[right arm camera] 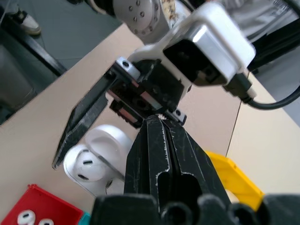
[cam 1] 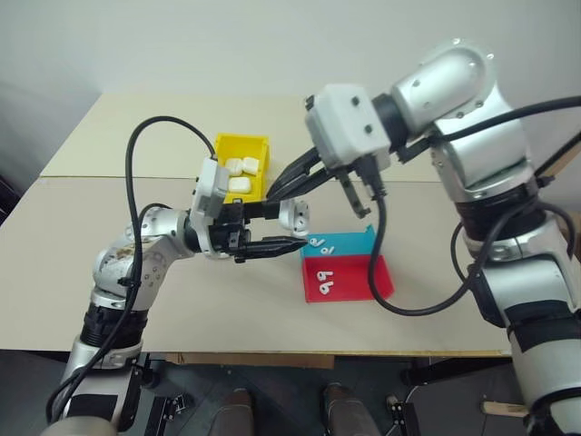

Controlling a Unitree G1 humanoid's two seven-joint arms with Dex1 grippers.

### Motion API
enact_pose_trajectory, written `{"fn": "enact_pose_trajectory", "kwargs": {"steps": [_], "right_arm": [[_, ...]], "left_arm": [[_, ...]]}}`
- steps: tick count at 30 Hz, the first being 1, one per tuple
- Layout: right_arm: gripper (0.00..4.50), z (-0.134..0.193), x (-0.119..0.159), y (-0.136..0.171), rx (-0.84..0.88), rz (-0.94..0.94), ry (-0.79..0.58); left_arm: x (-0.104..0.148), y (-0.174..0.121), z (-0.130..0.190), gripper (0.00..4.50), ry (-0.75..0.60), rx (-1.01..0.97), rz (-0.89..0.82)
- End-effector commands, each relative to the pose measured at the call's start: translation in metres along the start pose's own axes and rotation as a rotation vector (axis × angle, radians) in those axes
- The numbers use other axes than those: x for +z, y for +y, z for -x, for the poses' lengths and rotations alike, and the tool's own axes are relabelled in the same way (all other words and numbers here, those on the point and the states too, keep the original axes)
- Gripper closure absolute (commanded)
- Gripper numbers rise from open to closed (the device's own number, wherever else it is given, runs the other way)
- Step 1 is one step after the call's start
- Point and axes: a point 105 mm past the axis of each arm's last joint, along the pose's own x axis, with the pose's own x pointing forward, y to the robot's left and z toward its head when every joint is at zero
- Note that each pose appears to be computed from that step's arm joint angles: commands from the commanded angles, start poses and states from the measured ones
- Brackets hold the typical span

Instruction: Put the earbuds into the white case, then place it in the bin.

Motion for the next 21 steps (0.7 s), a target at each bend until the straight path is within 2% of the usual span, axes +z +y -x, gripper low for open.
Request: {"fn": "enact_pose_trajectory", "kwargs": {"steps": [1, 13, 21], "right_arm": [[4.48, 0.005, 0.006, -0.004, 0.016, 0.083, 0.039], [4.48, 0.016, 0.000, 0.020, 0.114, 0.077, 0.056], [4.48, 0.025, 0.003, 0.010, 0.063, 0.096, 0.069]], "left_arm": [[0.007, -0.001, 0.003, 1.71, -0.012, 0.000, -0.052], [0.006, 0.000, 0.004, 1.71, -0.018, 0.009, -0.053], [0.014, 0.002, 0.002, 1.71, -0.018, 0.002, -0.058]]}}
